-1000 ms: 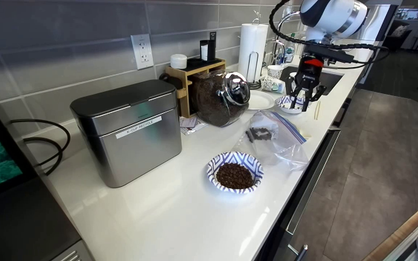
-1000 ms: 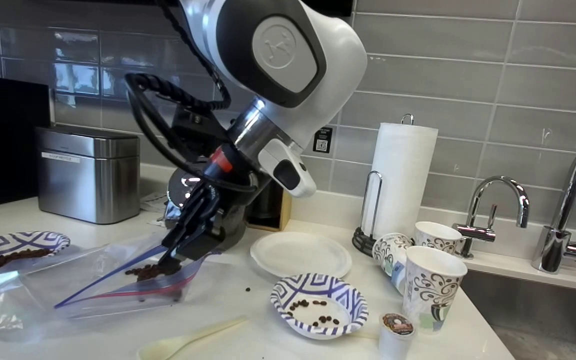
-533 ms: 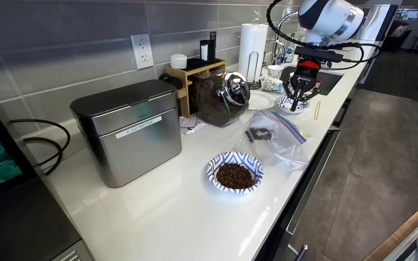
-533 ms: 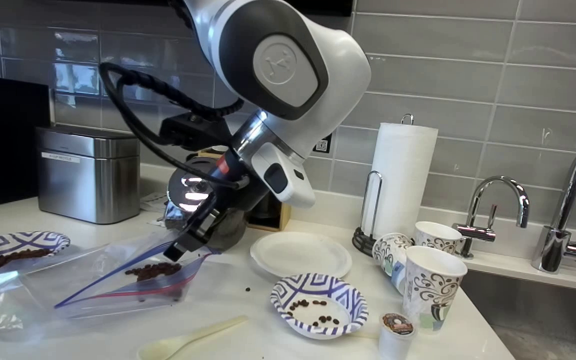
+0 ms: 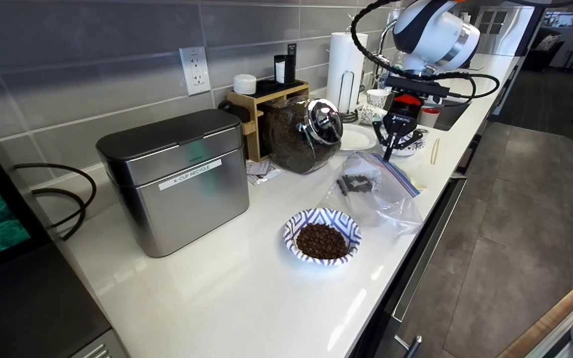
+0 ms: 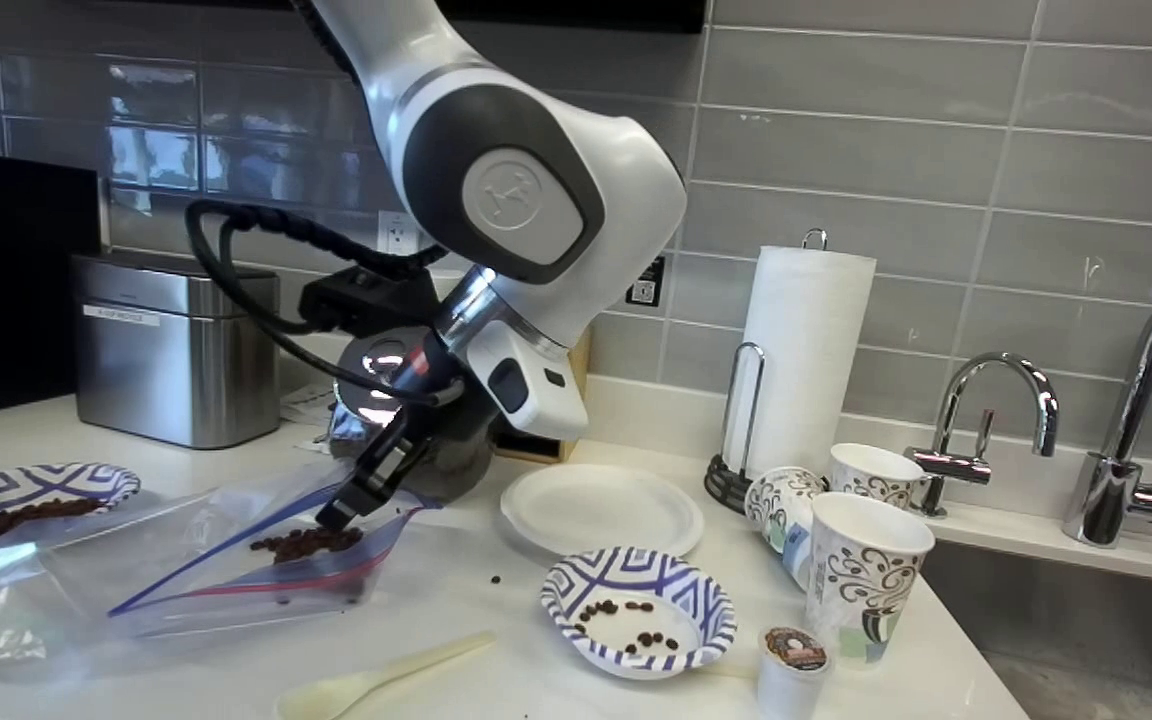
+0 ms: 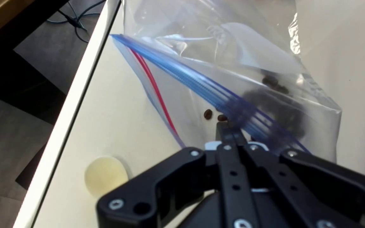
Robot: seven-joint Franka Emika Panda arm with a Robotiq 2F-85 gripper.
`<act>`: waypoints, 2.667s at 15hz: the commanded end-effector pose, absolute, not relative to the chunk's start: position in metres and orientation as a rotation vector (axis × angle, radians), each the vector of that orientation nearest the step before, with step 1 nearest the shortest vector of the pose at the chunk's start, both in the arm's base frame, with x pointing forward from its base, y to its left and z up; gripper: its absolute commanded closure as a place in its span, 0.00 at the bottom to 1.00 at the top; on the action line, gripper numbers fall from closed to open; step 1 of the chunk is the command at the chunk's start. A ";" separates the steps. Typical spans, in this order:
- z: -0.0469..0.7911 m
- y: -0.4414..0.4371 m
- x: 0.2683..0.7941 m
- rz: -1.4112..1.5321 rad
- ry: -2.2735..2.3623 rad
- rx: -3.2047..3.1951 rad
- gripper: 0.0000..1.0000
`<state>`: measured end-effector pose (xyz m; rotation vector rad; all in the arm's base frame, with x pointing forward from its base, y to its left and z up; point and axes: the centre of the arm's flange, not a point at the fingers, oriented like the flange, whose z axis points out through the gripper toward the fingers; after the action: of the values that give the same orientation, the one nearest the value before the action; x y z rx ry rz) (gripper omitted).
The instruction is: Remove the white spoon from the bowl and place it on the countertop, get some of the contents from the clear plastic and place them on the white spoon.
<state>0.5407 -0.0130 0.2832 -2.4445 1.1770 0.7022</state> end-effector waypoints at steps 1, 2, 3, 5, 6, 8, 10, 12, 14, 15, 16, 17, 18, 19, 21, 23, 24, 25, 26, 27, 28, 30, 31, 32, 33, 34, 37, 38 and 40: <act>0.267 0.012 0.552 0.628 1.137 -2.488 1.00; 0.265 0.017 0.554 0.593 1.118 -2.506 1.00; 0.263 0.022 0.555 0.560 1.101 -2.522 1.00; 0.260 0.032 0.560 0.477 1.042 -2.559 1.00; 0.259 0.036 0.562 0.436 1.002 -2.581 1.00; 0.257 0.042 0.568 0.290 0.917 -2.624 1.00; 0.255 0.045 0.571 0.269 0.893 -2.632 1.00; 0.252 0.047 0.569 0.351 0.871 -2.613 1.00; 0.249 0.047 0.564 0.419 0.850 -2.616 1.00; 0.249 0.047 0.562 0.410 0.840 -2.629 1.00; 0.248 0.046 0.561 0.386 0.831 -2.632 1.00; 0.247 0.046 0.561 0.334 0.811 -2.621 1.00; 0.247 0.047 0.561 0.312 0.790 -2.619 1.00; 0.247 0.048 0.561 0.278 0.768 -2.627 1.00; 0.246 0.050 0.562 0.244 0.737 -2.624 1.00; 0.244 0.052 0.561 0.278 0.733 -2.611 1.00; 0.242 0.053 0.560 0.295 0.737 -2.610 1.00; 0.238 0.054 0.560 0.309 0.748 -2.613 1.00; 0.237 0.054 0.559 0.315 0.744 -2.610 0.88; 0.236 0.055 0.558 0.312 0.742 -2.614 0.74; 0.236 0.055 0.557 0.311 0.742 -2.617 0.69; 0.235 0.055 0.556 0.308 0.743 -2.621 0.66; 0.235 0.056 0.556 0.306 0.743 -2.623 0.65; 0.235 0.056 0.556 0.305 0.742 -2.625 0.71; 0.234 0.057 0.556 0.307 0.741 -2.628 0.79; 0.234 0.057 0.556 0.304 0.741 -2.629 0.79; 0.236 0.059 0.557 0.292 0.745 -2.636 0.79; 0.236 0.060 0.557 0.288 0.745 -2.641 0.76; 0.237 0.063 0.557 0.281 0.748 -2.648 0.70</act>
<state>0.5619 0.0564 0.2412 -2.6372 0.7429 0.3041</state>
